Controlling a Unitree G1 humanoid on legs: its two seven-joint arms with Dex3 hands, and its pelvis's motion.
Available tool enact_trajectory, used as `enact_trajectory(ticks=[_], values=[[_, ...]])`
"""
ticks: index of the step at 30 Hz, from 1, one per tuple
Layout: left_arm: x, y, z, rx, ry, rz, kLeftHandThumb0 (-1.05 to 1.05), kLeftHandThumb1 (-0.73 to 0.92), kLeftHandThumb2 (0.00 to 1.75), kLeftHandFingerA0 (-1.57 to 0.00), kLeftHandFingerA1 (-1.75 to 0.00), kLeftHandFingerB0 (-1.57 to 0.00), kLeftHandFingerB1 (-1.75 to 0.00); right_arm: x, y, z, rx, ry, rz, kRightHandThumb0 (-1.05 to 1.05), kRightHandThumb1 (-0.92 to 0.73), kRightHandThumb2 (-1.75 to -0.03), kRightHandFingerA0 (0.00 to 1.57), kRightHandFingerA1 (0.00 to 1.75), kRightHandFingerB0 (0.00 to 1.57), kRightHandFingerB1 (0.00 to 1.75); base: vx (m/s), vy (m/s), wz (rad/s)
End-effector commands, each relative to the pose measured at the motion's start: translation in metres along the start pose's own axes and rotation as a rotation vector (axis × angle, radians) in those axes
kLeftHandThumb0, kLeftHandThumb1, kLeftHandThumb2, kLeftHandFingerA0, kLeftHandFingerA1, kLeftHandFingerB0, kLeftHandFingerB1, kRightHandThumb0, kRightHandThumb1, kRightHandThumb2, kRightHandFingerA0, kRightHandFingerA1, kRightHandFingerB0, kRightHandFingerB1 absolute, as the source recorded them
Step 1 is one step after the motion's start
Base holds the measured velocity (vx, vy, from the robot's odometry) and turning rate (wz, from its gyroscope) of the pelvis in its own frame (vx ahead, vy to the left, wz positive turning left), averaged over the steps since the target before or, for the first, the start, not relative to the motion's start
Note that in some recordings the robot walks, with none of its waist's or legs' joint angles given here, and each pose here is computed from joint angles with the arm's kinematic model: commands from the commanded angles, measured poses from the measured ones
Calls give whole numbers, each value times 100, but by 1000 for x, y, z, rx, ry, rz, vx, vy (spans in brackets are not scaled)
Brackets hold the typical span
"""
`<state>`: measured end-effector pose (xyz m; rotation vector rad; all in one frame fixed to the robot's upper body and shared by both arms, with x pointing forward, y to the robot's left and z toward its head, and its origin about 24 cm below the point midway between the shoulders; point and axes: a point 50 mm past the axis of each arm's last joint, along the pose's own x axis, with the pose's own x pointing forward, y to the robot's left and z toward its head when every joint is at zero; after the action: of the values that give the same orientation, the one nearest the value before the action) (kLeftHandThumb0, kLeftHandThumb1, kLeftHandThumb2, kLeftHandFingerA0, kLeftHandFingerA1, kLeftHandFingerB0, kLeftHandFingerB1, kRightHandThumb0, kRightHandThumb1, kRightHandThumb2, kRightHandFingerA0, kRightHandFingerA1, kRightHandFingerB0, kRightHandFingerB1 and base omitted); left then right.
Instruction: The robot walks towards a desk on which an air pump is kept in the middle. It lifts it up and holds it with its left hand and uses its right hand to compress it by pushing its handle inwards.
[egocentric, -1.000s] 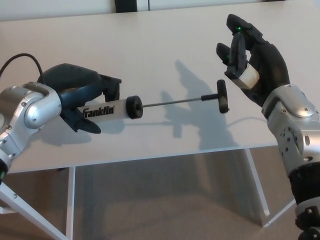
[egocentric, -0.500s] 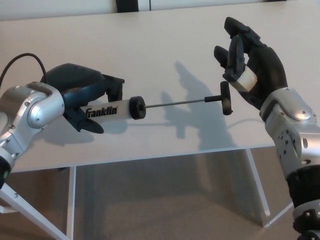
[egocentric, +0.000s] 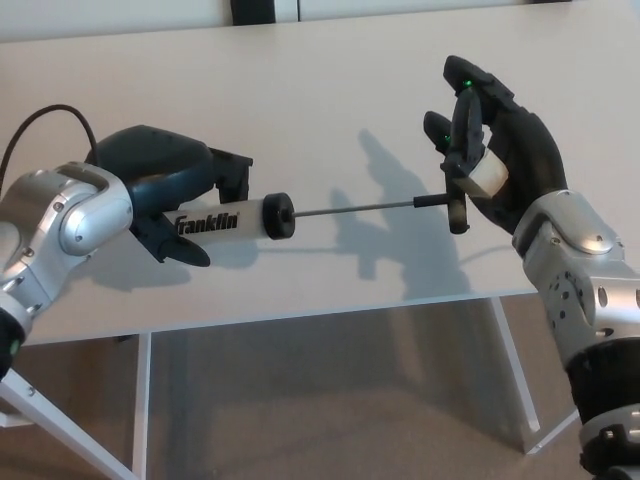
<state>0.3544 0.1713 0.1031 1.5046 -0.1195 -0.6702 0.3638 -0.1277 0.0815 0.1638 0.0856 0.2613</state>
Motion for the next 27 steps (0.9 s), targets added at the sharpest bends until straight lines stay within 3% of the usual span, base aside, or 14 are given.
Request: enact_trajectory(ticks=[1, 2, 3, 7, 11, 14, 15, 20, 21, 22, 23, 25, 26, 27], values=[[2, 2, 2, 15, -2, 15, -12, 81, 56, -68, -174, -49, -154, -2, 1, -7, 32, -18, -16, -90, -78, -113, 8, 28, 8, 19, 0, 0, 0], [5, 2, 4, 23, -14, 21, -13, 80, 57, -68, -173, -48, -153, -1, 4, -7, 38, -29, -8, -90, -77, -114, 6, 27, 8, 20, 0, 0, 0], [7, 2, 6, 25, -18, 21, -34, 61, 82, -91, -137, -64, -120, -1, 6, -7, 49, -35, -7, -88, -77, -115, 1, 26, 8, 19, 0, 0, 0], [11, 2, 12, 25, -25, 14, -27, 74, 54, -64, -166, -58, -141, 0, 9, -7, 79, -44, -7, -91, -80, -115, 6, 25, 9, 16, 0, 0, 0], [15, 2, 18, 32, -42, 18, -24, 75, 62, -73, -142, -76, -89, 1, 12, -7, 103, -50, -10, -90, -79, -114, 6, 24, 7, 16, 0, 0, 0], [19, 2, 24, 40, -56, 22, -27, 79, 63, -72, -141, -75, -91, 1, 14, -6, 126, -56, -8, -89, -79, -114, 6, 23, 6, 15, 0, 0, 0], [22, 4, 28, 47, -55, 30, -40, 86, 66, -72, -56, -63, -46, 2, 15, -5, 132, -65, -10, -89, -81, -115, 7, 25, 7, 16, 0, 0, 0], [28, 6, 33, 36, -54, 69, -39, 86, 66, -79, -79, -62, -51, 3, 16, -3, 151, -87, -50, -89, -79, -113, 9, 31, 9, 20, 0, 0, 0], [28, 7, 32, 39, -49, 73, -37, 84, 65, -81, -69, -46, -40, 3, 17, -2, 161, -96, -64, -83, -92, -70, 13, 28, 8, 21, 0, 0, 0], [29, 8, 32, 41, -45, 77, -37, 84, 65, -81, -69, -46, -40, 3, 17, -1, 168, -102, -74, -83, -92, -70, 13, 28, 8, 21, 0, 0, 0], [31, 10, 32, 50, -32, 83, -40, 86, 65, -81, -68, -63, -51, 3, 17, 0, 178, -116, -102, -84, -75, -107, 11, 43, 6, 32, 0, 0, 0], [32, 12, 33, 61, -18, 91, -40, 86, 65, -81, -68, -63, -51, 4, 16, 0, 188, -130, -132, -84, -75, -107, 11, 43, 6, 32, 0, 0, 0], [34, 13, 33, 56, -14, 96, -39, 87, 66, -79, -68, -64, -55, 4, 16, -1, 202, -133, -150, -89, -86, -74, 18, 33, 9, 24, 0, 0, 0], [34, 13, 33, 55, -14, 97, -39, 87, 66, -79, -68, -64, -55, 4, 16, -2, 205, -134, -154, -89, -86, -74, 18, 33, 9, 24, 0, 0, 0]])
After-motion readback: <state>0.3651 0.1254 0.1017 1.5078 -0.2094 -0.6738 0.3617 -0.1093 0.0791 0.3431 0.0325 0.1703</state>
